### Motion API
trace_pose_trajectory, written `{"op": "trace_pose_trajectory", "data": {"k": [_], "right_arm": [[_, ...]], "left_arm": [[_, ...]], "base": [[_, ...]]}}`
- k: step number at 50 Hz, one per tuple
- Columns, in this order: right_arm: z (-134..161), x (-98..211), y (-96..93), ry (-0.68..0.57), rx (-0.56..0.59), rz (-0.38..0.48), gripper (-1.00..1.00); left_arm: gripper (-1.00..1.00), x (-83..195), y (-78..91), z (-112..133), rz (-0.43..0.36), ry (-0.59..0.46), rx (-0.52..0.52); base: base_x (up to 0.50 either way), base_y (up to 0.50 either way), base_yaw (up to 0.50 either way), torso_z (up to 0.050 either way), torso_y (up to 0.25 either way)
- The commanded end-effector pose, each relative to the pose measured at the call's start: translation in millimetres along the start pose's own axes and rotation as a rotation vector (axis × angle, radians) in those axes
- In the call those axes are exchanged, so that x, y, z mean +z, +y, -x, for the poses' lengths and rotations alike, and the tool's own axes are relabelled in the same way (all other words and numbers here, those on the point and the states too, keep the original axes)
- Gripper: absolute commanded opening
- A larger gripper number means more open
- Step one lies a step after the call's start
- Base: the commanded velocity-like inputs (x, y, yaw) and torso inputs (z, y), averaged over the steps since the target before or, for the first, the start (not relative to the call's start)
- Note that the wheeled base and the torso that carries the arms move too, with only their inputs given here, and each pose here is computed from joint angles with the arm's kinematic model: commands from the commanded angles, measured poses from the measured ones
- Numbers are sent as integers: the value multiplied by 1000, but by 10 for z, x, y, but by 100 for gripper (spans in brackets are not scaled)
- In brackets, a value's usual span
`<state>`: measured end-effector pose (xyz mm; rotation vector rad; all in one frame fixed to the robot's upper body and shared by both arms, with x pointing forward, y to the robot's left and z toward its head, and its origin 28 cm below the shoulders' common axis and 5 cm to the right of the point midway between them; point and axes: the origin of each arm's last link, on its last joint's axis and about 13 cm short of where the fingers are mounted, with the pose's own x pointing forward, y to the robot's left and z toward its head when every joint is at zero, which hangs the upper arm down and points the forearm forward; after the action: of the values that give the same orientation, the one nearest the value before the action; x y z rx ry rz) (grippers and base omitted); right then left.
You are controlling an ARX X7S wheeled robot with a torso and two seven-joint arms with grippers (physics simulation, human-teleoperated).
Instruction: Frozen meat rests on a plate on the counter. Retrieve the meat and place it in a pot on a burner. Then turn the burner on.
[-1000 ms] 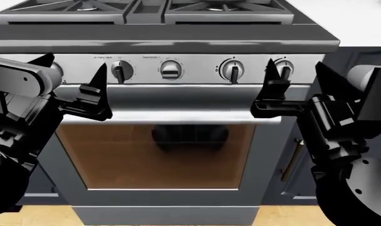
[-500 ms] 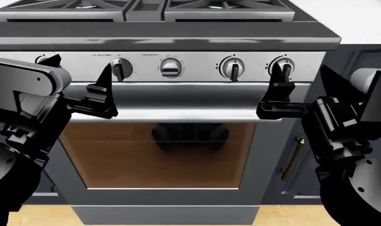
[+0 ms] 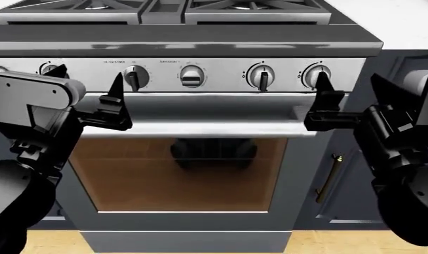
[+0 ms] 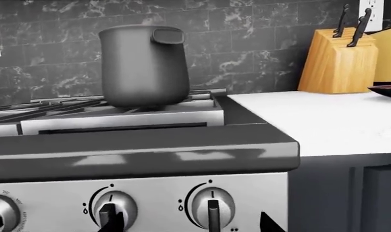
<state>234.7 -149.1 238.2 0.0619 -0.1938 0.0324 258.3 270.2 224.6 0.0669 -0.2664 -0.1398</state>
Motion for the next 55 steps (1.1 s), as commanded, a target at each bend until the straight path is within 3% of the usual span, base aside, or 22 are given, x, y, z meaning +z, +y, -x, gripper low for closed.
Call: {"op": "trace_pose_trajectory", "data": {"k": [1, 27, 55], "right_arm": [[-42, 60, -69, 13, 21, 30, 100], [-209, -54, -144, 147, 60, 42, 100], [-374, -138, -107, 113, 54, 63, 100]], "left_arm": [[100, -4, 4, 21, -10, -8, 14], [100, -11, 18, 78, -5, -15, 48], [100, 23, 23, 75, -18, -16, 49]], "base": [[0, 0, 0, 0, 0], [0, 0, 0, 0, 0], [0, 0, 0, 0, 0]]}}
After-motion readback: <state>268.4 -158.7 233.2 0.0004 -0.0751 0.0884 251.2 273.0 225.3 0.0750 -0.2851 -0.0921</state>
